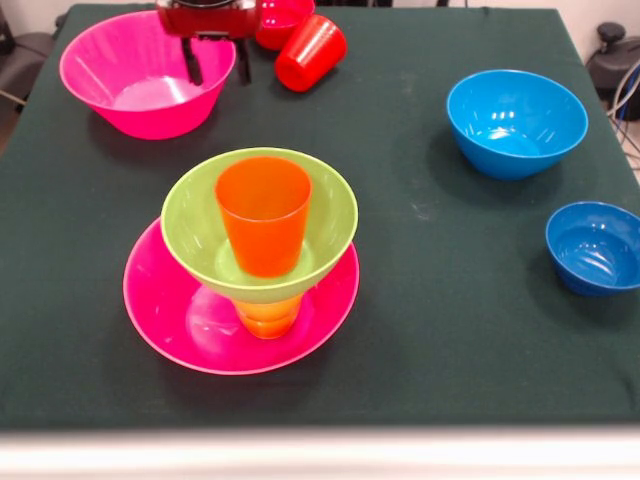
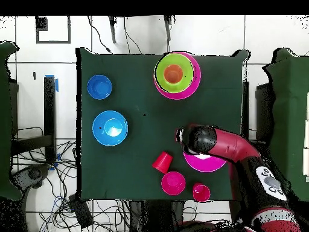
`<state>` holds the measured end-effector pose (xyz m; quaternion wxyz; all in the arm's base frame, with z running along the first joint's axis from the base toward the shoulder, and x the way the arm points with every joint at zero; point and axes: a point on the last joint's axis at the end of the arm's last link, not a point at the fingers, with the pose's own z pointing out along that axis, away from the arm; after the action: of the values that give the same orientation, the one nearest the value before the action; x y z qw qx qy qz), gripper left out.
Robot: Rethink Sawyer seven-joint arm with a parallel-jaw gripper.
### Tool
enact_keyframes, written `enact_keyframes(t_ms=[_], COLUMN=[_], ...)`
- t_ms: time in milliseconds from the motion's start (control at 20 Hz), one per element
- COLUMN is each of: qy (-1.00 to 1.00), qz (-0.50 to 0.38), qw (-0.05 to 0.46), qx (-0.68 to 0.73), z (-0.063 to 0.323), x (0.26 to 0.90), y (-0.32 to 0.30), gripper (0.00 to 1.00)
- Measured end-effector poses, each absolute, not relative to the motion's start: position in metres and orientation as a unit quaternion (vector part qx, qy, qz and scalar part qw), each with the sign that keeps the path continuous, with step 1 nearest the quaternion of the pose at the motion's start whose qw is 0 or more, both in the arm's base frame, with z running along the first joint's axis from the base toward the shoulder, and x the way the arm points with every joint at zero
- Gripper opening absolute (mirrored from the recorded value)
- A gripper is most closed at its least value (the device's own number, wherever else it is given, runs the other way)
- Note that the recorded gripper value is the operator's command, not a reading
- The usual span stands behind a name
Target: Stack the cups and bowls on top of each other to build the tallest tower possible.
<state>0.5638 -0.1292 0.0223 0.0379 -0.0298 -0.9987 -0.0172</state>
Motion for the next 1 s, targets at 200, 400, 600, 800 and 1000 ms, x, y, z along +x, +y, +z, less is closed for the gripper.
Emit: enact_keyframes(t_ms=[200, 400, 600, 800, 1000], qy=[-0.998, -0.997, -0.997, -0.997, -0.997], qz=[-0.022, -0.024, -0.019, -0.005, 0.004], qw=[0.053, 0.064, 0.073, 0.077, 0.069], qx=[-0.024, -0.025, -0.024, -0.021, -0.022], z=[0.019, 0.017, 0.015, 0.009, 0.003], x=[0.549, 0.538, 0.529, 0.518, 0.512], y=[-0.117, -0.115, -0.117, -0.125, -0.132], gripper=[1.00, 1.00, 1.00, 1.00, 1.00])
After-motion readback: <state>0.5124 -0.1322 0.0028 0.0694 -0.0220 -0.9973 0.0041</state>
